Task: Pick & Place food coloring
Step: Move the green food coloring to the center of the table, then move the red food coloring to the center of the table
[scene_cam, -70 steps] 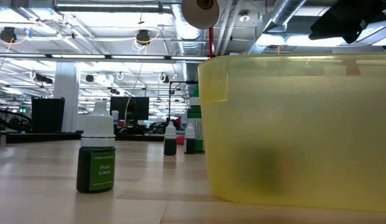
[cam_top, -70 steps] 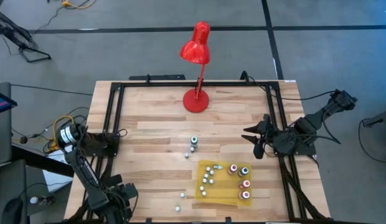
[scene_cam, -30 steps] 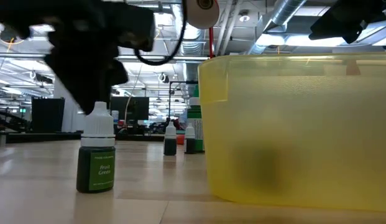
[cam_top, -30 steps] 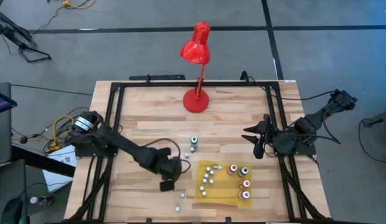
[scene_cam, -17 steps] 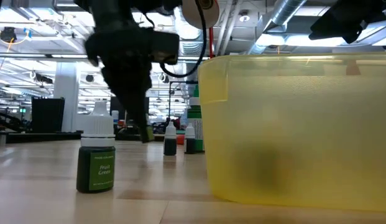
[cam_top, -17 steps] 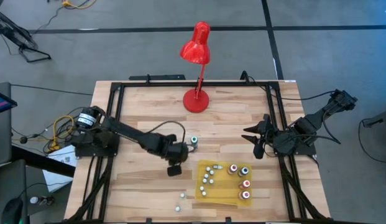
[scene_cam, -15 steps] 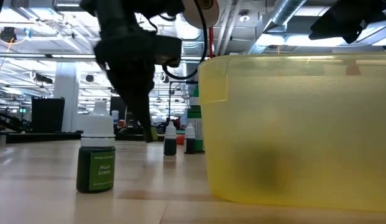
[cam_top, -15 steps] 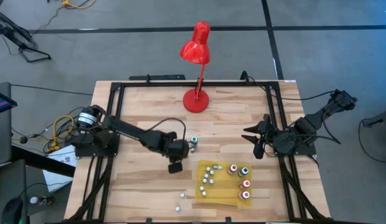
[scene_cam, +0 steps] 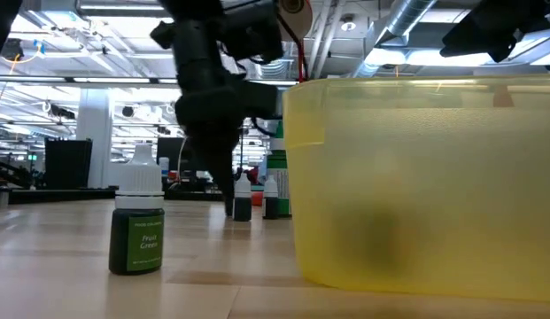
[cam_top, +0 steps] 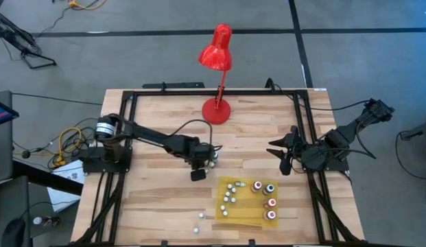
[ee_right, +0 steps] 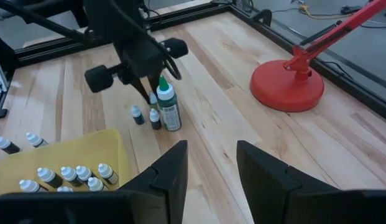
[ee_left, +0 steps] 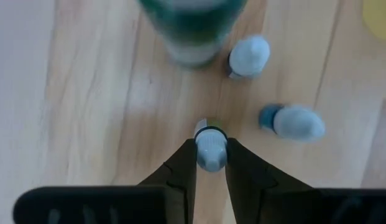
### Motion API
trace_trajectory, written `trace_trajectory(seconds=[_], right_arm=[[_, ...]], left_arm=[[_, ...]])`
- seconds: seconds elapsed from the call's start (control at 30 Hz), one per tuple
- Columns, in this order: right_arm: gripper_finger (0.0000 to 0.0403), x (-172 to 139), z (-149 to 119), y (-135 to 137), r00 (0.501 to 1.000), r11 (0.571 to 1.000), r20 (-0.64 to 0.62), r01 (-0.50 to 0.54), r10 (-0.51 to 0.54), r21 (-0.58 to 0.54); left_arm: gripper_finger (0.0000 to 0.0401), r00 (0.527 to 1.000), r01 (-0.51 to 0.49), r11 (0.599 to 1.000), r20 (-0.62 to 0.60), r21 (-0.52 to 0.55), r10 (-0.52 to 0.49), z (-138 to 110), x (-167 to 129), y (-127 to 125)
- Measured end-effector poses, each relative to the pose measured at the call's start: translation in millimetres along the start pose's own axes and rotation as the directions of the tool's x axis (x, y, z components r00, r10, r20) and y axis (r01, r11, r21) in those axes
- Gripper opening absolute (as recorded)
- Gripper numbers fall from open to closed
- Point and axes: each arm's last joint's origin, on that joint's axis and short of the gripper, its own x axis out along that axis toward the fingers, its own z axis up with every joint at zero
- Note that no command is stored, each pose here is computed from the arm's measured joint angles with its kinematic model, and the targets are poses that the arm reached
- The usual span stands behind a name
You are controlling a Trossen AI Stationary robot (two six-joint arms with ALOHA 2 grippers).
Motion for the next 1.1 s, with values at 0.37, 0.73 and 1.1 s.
trace_trajectory(seconds=[0.37,0.73,1.1], right_arm=[[0.0129,0,0,0,1.0,1.0,0.0,0.0,0.0,0.0],[0.0129,0,0,0,1.0,1.0,0.0,0.0,0.0,0.0],[0.0129,0,0,0,1.0,1.0,0.0,0.0,0.0,0.0]], left_arm=[[0.0059,0.993,-0.033,0.998,-0.114,0.045,0.038,21,4,-6],[0.0144,0.993,-0.013,1.0,-0.118,0.008,0.014,20,-3,-6],[0.0205,0.995,-0.005,1.0,-0.099,-0.019,0.003,2,-64,-30]])
